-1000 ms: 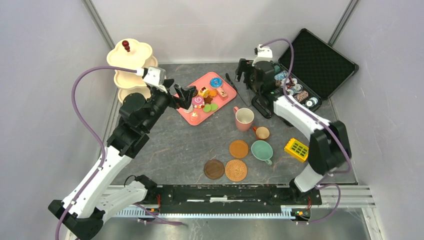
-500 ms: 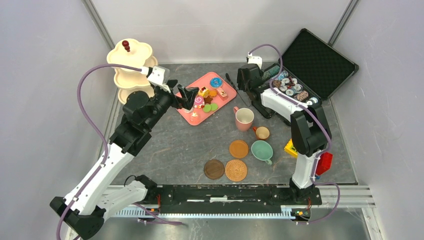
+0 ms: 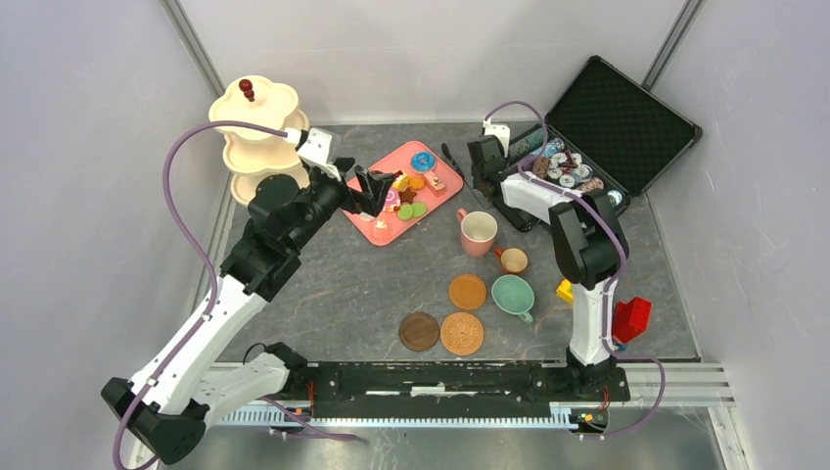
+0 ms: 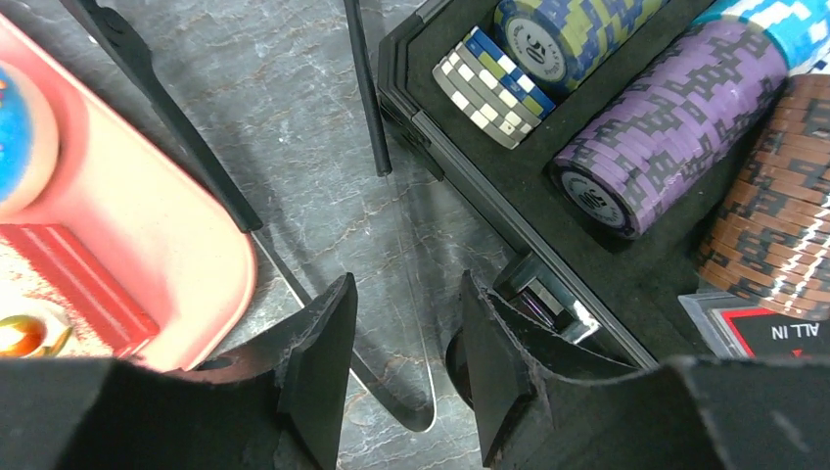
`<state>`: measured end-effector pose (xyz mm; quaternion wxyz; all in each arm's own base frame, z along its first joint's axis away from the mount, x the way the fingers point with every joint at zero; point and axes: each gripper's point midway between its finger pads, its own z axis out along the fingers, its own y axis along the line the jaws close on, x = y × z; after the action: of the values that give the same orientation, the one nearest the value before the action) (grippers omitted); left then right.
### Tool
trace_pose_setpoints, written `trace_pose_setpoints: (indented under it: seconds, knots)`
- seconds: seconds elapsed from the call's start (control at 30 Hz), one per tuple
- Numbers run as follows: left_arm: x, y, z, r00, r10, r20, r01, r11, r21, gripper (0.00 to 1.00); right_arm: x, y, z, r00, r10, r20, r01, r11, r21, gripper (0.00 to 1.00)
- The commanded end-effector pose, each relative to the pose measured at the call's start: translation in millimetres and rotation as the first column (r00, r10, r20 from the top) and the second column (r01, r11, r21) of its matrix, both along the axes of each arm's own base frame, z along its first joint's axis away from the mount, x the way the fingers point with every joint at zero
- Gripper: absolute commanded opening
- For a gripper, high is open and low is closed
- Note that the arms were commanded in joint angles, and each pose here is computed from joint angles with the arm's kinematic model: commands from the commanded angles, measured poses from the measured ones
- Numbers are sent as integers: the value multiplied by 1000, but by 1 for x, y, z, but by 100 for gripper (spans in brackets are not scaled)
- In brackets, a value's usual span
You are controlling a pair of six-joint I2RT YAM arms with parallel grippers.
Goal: Serve the afternoon tea
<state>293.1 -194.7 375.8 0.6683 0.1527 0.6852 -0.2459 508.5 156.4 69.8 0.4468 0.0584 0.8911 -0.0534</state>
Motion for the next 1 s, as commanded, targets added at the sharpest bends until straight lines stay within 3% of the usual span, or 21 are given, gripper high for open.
trace_pose_setpoints:
  seconds: [0.0, 0.17, 0.4, 0.67, 0.77, 0.97]
  knots:
    - [1, -2, 14, 999, -5, 46, 6, 1000, -2, 100, 17, 2, 9, 999, -15, 45, 15, 1000, -1, 49]
    - [2, -2, 14, 999, -4, 43, 4, 1000, -6, 100, 21, 3, -7, 1000, 2, 12, -2, 1000, -30, 34]
    - [6, -5, 7, 1000, -6, 26, 6, 1000, 0, 100, 25, -1, -13, 1000, 14, 16, -13, 997, -80, 25]
    - [4, -8, 7, 999, -24, 23, 24, 1000, -5, 100, 29, 2, -18, 999, 46, 11, -44, 995, -94, 6]
    - [3, -7, 8, 999, -20, 29, 20, 1000, -11, 100, 37, 5, -3, 997, 60, 41, -55, 993, -100, 0]
    - [10, 0, 9, 999, 34, 16, -33, 999, -30, 100, 56, 7, 71, 976, 85, 202, -63, 991, -115, 0]
